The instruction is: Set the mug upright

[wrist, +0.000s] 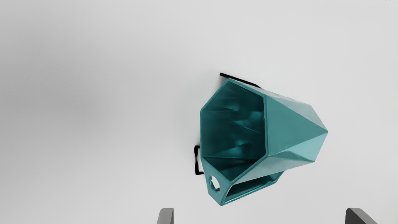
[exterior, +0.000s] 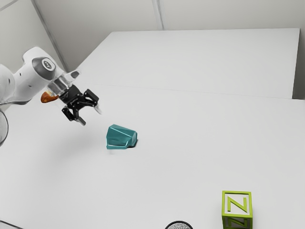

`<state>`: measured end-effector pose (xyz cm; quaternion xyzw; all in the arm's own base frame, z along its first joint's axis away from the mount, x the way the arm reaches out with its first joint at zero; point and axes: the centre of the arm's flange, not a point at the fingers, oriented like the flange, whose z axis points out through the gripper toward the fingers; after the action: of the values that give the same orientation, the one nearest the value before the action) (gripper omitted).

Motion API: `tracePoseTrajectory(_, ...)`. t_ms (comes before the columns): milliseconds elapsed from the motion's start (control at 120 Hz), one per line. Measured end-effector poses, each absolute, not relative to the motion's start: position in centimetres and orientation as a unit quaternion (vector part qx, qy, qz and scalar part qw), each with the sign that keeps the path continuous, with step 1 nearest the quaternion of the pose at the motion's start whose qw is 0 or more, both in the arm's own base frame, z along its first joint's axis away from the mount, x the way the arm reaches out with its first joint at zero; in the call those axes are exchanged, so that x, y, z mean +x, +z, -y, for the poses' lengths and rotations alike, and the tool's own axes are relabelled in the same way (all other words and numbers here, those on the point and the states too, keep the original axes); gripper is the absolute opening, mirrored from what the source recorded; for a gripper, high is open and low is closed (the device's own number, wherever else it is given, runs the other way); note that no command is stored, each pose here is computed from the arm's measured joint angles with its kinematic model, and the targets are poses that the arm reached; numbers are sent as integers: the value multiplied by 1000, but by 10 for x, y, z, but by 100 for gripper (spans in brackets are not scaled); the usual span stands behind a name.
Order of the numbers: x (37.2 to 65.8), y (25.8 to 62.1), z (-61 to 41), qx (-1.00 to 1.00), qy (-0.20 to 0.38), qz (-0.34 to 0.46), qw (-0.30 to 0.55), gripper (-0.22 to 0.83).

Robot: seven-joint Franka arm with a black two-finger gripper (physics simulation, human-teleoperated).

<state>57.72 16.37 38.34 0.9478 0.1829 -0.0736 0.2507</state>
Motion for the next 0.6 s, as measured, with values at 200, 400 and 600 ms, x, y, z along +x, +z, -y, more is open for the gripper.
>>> tracePoseTrajectory(200, 588, 349, -157, 924, -81, -212, 306, 62)
tracePoseTrajectory(400, 598, 321, -151, 903, -84, -238, 348, 61)
tracePoseTrajectory(600, 602, 292, -141, 883, -96, -257, 381, 61)
